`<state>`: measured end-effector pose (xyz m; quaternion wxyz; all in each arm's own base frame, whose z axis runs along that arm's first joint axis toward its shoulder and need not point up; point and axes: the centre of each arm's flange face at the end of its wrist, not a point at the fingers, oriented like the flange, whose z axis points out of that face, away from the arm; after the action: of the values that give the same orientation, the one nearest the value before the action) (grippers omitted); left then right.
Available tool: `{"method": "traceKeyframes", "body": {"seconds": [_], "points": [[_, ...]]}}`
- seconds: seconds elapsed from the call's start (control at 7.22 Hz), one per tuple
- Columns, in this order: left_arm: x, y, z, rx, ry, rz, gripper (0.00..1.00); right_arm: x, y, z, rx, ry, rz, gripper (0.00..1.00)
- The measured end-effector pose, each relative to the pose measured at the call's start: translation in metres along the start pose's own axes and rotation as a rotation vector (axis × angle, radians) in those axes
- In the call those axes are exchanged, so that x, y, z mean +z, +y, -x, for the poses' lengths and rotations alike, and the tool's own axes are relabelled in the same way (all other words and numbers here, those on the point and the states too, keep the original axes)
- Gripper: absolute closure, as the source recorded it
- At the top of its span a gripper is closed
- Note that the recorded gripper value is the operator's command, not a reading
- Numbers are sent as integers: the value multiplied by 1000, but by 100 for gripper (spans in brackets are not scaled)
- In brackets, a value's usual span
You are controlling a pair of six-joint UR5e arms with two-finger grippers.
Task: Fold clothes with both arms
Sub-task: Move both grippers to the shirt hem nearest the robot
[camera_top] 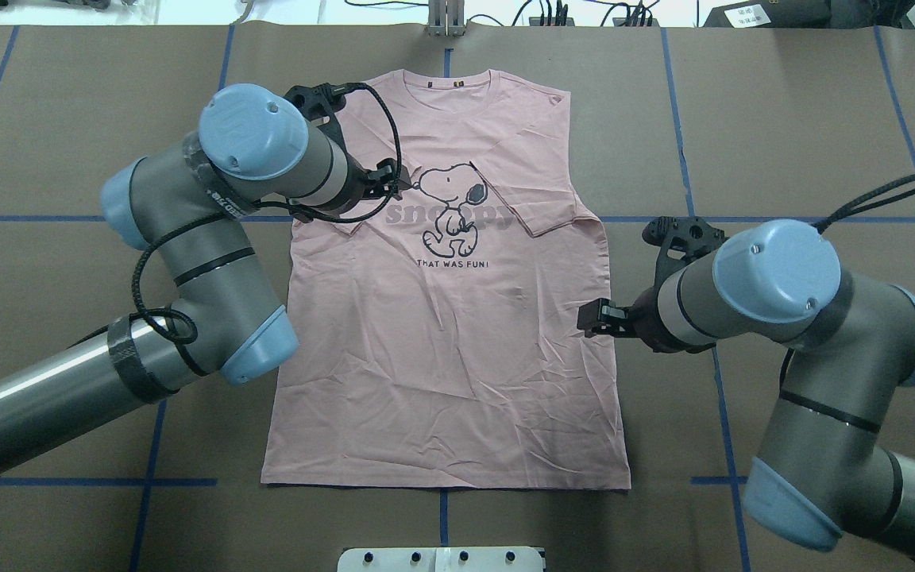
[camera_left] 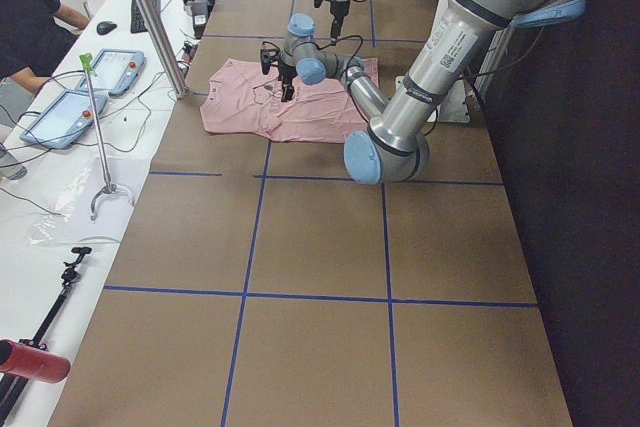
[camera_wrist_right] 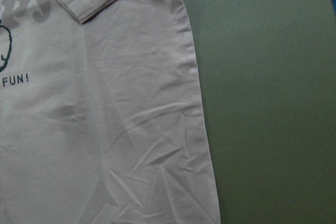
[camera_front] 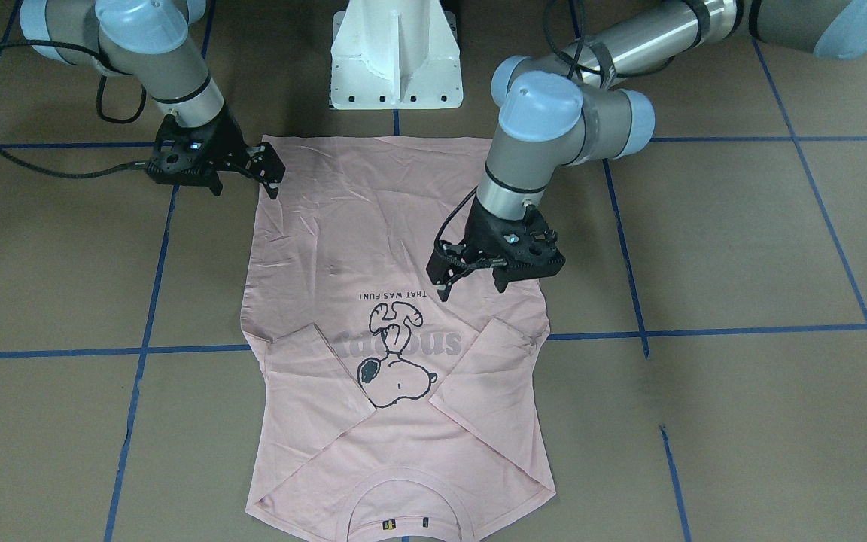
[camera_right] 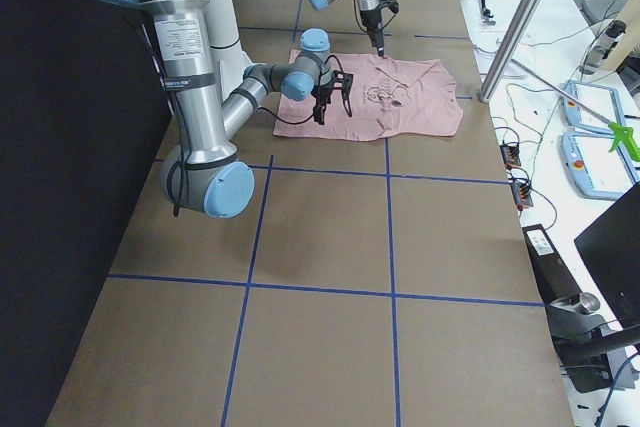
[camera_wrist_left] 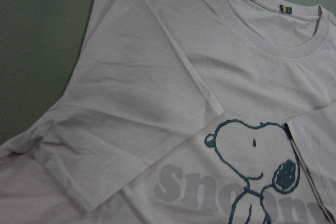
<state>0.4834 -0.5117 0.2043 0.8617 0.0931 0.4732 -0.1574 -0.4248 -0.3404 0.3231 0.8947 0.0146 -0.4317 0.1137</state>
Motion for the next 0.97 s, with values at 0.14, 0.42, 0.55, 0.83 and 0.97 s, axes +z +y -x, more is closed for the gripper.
{"method": "traceKeyframes", "body": {"seconds": [0.14,0.42,0.55,0.83,0.97], "points": [[-22,9,8,36,-16,5,0,17,37,-5,-1,3,-20,0],[-37,18,20,58,-27,11,0,38,88,-18,-13,31,-11,0],[-38,19,21,61,-28,13,0,45,105,-24,-25,48,-3,0],[-39,21,20,63,-26,15,0,53,124,-32,-43,68,19,1],[-40,21,19,64,-23,15,0,55,130,-33,-48,74,29,1]]}}
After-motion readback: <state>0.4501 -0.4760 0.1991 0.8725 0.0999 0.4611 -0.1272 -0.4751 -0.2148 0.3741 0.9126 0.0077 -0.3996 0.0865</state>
